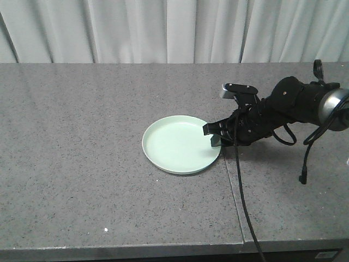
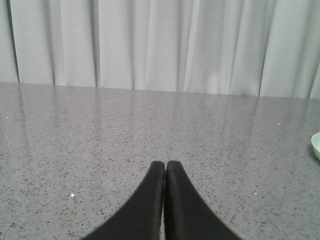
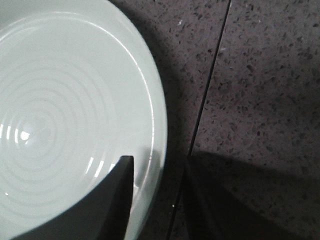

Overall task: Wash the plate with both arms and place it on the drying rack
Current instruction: 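Move the right gripper to the rim of the pale green plate, then close the right gripper on the plate rim and lift it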

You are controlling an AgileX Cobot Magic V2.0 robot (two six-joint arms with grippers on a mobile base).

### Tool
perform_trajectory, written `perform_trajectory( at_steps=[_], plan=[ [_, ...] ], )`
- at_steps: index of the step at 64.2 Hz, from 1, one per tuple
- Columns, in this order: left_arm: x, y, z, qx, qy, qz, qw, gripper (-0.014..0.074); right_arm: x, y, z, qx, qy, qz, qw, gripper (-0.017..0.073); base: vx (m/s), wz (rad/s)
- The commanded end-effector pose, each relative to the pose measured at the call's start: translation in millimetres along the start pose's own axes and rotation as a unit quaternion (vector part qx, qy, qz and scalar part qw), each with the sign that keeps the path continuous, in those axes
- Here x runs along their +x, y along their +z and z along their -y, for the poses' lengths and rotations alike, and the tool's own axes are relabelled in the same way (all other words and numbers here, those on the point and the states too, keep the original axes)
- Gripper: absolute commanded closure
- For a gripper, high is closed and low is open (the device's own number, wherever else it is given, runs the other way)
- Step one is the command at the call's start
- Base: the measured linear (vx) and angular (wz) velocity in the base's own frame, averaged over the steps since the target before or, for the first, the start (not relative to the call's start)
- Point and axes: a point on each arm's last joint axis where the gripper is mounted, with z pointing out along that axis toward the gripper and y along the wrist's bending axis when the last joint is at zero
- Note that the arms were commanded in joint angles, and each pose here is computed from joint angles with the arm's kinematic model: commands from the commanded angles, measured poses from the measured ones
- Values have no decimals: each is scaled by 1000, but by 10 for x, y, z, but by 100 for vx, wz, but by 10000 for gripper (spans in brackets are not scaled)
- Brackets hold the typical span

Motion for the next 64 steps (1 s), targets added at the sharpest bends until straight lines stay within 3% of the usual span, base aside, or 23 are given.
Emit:
perform_trajectory(
  at_steps=[1, 12, 31, 46, 64],
  plan=[
    [-172, -31, 3, 1, -3, 58, 998, 601, -165, -231, -78, -4, -15, 51, 999, 320, 0, 0],
    [-172, -31, 3, 1, -3, 58, 998, 601, -164, -231, -79, -4, -15, 51, 999, 355, 0, 0],
    [-172, -31, 3, 1, -3, 58, 998, 601, -164, -231, -78, -4, -15, 50, 999, 573, 0, 0],
    [-172, -31, 3, 1, -3, 58, 998, 601, -185, -344, -120, -7, -19, 60, 998, 568, 0, 0],
    [-172, -31, 3, 1, -3, 58, 998, 601, -200, -779, -294, -24, -35, 79, 996, 567, 0, 0]
  ],
)
